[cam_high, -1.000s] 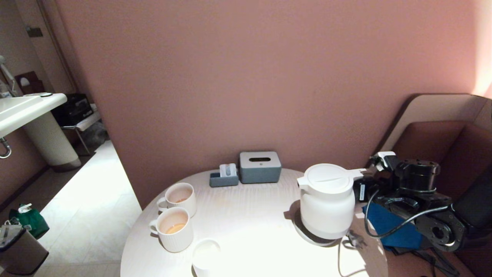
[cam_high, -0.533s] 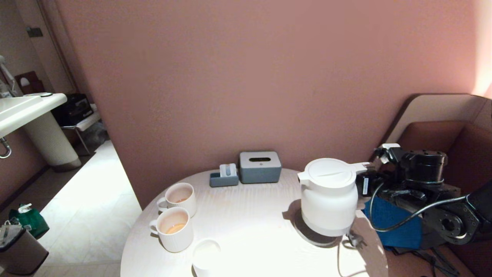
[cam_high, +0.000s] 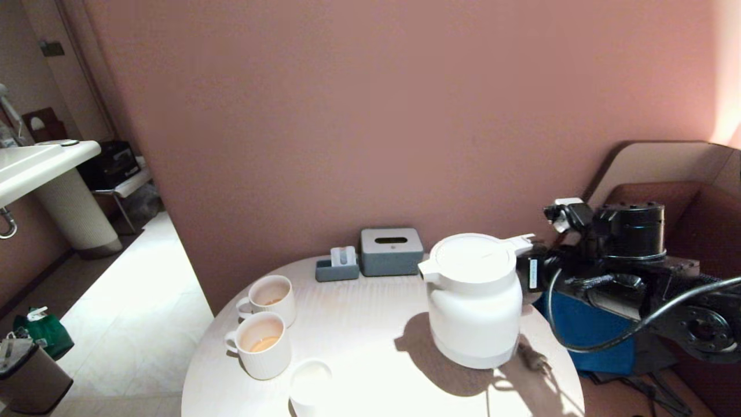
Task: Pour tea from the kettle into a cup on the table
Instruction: Pour water into the cup
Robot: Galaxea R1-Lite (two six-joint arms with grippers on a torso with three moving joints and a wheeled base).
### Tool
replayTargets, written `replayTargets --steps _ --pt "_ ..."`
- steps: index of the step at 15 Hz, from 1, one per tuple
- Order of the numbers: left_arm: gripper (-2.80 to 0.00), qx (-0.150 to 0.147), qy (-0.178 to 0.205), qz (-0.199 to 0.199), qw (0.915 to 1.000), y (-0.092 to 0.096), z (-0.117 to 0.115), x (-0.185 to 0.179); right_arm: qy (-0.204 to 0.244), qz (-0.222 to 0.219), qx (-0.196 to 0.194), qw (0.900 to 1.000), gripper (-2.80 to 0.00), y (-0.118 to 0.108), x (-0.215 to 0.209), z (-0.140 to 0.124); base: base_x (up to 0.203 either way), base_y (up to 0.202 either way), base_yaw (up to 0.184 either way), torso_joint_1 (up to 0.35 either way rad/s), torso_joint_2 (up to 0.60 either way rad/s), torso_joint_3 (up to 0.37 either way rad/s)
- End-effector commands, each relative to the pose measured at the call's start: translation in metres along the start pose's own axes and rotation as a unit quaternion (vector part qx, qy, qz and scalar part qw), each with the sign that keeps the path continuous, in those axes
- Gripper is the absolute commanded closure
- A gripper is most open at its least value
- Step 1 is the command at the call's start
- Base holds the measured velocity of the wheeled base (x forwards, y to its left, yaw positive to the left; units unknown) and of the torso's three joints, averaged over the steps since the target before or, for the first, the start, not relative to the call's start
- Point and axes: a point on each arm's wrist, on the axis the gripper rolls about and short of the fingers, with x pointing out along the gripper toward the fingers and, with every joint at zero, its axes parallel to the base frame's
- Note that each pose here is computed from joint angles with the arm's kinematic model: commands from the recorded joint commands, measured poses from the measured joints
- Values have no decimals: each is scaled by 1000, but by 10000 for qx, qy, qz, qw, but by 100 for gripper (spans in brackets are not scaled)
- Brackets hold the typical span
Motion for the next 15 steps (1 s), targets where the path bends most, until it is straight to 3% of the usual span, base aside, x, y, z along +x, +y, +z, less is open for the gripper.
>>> replayTargets --steps 1,11,15 --pt "0 2 2 2 10000 0 0 0 -268 181 -149 9994 0 28 -15 16 0 0 0 0 0 0" --pt "0 -5 2 2 10000 0 0 0 35 785 -673 9946 0 95 -33 -9 0 0 0 0 0 0" --pt "0 -5 2 2 10000 0 0 0 277 792 -953 9919 0 115 -30 -29 0 0 0 0 0 0"
